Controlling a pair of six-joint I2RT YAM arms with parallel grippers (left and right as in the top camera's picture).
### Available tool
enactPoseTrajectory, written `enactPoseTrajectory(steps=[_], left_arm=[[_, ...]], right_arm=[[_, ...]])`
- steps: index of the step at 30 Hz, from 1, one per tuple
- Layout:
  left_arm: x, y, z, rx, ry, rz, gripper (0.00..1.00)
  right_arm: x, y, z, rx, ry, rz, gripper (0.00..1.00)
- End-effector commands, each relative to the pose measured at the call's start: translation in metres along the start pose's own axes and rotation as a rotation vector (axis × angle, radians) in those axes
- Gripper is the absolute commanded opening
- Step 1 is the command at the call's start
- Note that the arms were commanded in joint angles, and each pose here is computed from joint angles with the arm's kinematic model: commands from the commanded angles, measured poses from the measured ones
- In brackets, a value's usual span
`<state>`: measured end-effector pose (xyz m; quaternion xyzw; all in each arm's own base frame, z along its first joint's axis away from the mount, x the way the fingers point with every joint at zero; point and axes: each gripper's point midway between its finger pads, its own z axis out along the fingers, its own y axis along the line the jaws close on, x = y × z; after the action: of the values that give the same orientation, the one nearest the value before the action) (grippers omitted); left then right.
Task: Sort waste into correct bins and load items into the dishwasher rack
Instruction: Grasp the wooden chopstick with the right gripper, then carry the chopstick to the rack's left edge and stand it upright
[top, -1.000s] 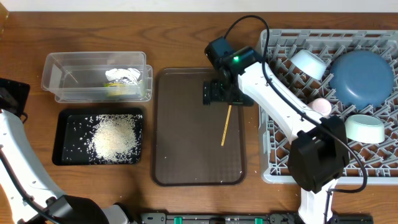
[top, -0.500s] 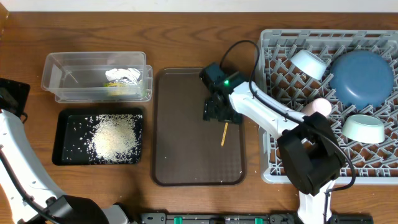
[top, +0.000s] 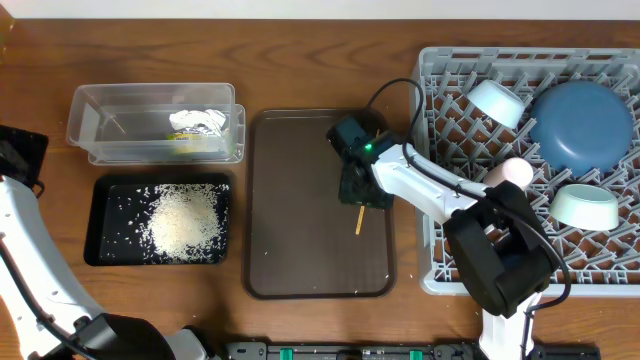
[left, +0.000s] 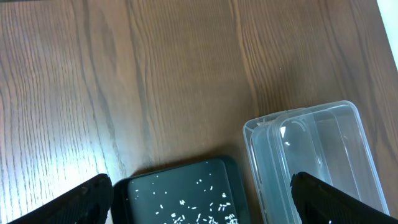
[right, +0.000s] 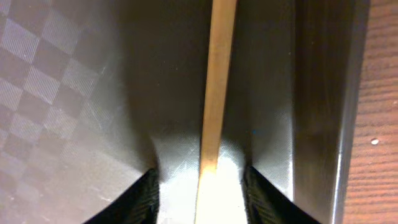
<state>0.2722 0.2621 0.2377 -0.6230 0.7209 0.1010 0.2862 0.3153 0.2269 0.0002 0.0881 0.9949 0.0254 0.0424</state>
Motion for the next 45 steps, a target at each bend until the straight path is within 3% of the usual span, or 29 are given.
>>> enactPoseTrajectory(steps=[1,5,12,17,25,31,37,45], left_arm=[[-0.002,0.001,0.001,-0.006,-0.002,-0.004,0.94],[-0.002,0.001,0.001,-0.006,-0.002,-0.004,0.94],[-0.002,0.001,0.001,-0.006,-0.002,-0.004,0.94],[-0.002,0.001,0.001,-0.006,-0.002,-0.004,0.94],[-0.002,0.001,0.001,-0.006,-0.002,-0.004,0.94],[-0.002,0.001,0.001,-0.006,-0.002,-0.004,0.94],[-0.002,0.001,0.001,-0.006,-0.002,-0.004,0.94],[-0.002,0.001,0.001,-0.006,-0.002,-0.004,0.94]], right_arm=[[0.011,-0.004,0.013,0.006,0.047,0.008,0.31],[0.004,0.001,0.003,-0.038,0.052,0.025,0.01],[-0.024,0.012,-0.051,-0.166,-0.004,-0.020,0.01],[-0.057,0.008,-0.119,-0.294,-0.128,-0.126,0.01],[-0.095,-0.048,-0.206,-0.355,-0.378,-0.290,0.01],[-0.089,-0.068,-0.191,-0.276,-0.354,-0.461,0.01],[-0.109,-0.102,-0.155,-0.086,-0.323,-0.313,0.01],[-0.121,-0.121,-0.125,-0.059,-0.263,-0.255,0.01]])
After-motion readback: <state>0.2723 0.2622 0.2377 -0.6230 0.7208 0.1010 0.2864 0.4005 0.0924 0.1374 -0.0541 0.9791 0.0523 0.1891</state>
